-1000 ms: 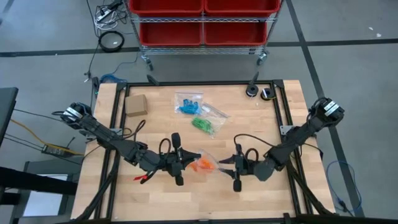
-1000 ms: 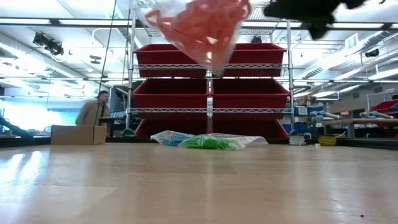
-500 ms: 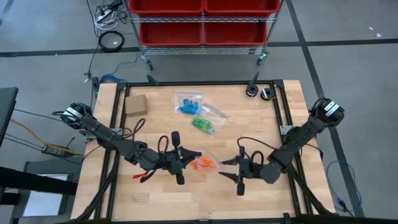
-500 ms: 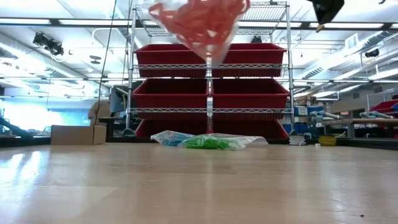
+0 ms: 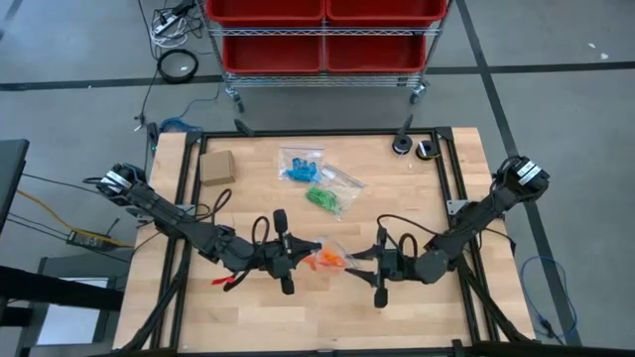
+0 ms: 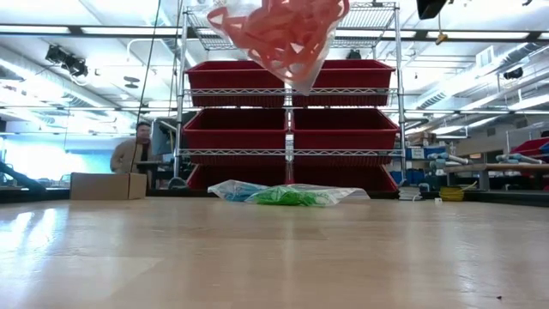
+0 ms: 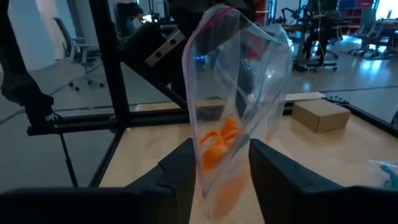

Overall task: Sort rubber bands
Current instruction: Close the transparent zip bag

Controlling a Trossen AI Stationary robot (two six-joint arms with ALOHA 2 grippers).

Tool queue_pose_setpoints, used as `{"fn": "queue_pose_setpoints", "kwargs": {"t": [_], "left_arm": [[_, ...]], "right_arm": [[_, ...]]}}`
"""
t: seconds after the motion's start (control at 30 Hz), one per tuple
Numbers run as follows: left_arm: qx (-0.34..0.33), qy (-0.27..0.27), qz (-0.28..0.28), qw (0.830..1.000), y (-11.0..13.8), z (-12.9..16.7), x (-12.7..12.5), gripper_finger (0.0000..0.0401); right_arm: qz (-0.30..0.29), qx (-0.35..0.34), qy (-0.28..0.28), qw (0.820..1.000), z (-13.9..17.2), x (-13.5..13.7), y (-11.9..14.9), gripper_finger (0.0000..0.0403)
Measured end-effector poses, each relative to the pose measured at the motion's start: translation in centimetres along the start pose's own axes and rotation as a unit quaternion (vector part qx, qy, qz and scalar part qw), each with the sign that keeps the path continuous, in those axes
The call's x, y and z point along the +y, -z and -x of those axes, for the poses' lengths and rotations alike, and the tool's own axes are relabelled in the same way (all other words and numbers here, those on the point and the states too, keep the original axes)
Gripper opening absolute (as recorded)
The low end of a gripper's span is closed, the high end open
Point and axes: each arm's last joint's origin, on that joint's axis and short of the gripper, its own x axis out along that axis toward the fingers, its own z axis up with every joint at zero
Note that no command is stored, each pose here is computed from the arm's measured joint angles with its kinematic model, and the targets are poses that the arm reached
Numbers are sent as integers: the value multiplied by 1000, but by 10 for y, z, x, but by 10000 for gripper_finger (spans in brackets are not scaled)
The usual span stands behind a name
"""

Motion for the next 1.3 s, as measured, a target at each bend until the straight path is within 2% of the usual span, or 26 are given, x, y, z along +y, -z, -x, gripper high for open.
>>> {"fn": "queue_pose_setpoints", "kwargs": {"t": [0.27,0.67,0.87,1.0,1.13,1.3], "left_arm": [[2,2,1,1000,1,0,0,12],[16,10,-12,1000,4,0,-2,12],[38,28,-35,998,8,2,-7,12],[42,41,-49,997,8,6,-12,12],[40,57,-113,991,7,11,-18,12],[54,93,-206,973,3,18,-24,12]], "right_arm": [[8,-3,-4,1000,0,0,-1,82],[10,-8,-13,1000,0,1,-2,69],[48,-8,-14,999,0,1,-2,10],[59,-3,-35,998,-2,0,-1,2],[67,43,-47,996,-9,-3,-4,1],[83,112,-57,989,-21,-7,-30,0]]}}
